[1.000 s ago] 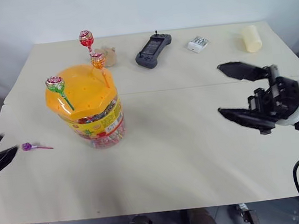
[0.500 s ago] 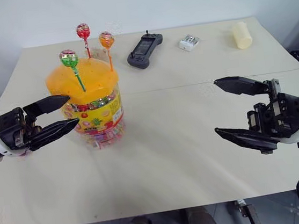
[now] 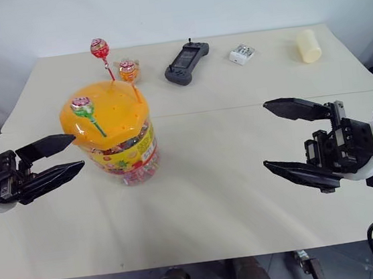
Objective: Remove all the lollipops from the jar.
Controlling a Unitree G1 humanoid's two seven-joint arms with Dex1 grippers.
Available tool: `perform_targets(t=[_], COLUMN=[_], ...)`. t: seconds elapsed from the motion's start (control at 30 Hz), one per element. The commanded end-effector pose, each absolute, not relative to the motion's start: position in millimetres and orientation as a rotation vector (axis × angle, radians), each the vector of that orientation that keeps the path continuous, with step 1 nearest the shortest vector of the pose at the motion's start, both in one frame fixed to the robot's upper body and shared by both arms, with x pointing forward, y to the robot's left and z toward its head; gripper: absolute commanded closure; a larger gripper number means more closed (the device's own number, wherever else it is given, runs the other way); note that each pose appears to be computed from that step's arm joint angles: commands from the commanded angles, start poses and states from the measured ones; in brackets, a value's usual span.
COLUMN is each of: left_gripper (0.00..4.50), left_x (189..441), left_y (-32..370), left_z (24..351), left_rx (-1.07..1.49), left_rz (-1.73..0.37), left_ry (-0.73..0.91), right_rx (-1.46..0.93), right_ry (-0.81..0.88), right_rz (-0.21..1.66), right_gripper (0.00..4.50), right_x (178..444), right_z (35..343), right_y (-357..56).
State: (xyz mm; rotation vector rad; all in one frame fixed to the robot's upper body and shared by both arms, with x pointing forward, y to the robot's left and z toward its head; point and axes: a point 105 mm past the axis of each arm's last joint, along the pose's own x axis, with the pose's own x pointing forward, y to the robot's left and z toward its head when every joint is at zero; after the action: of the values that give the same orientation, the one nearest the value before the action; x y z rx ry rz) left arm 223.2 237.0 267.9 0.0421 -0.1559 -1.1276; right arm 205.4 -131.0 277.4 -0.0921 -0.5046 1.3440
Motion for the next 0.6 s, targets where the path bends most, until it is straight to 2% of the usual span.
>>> perform_targets(t=[0.03,0.13,0.43,0.53,0.6], left_gripper=[1.02,1.02,1.02,1.64,2.22], left_x=[212,215,238,241,244], left_y=[233,236,212,210,211], left_z=[284,287,274,275,277], left_rx=[0.066,0.117,0.147,0.139,0.136], left_rz=[-1.133,-1.087,-1.132,-1.135,-1.128], left_ry=[-0.218,-0.239,-0.257,-0.271,-0.283], right_rx=[-0.104,-0.103,-0.117,-0.119,-0.119], right_ry=[-0.524,-0.521,-0.52,-0.522,-0.524], right_rz=[1.359,1.373,1.407,1.407,1.404], right_gripper=[0.0,0.0,0.0,0.0,0.0], right_x=[203,203,204,203,203], right_z=[282,283,284,285,285], right_y=[-131,-130,-127,-126,-125])
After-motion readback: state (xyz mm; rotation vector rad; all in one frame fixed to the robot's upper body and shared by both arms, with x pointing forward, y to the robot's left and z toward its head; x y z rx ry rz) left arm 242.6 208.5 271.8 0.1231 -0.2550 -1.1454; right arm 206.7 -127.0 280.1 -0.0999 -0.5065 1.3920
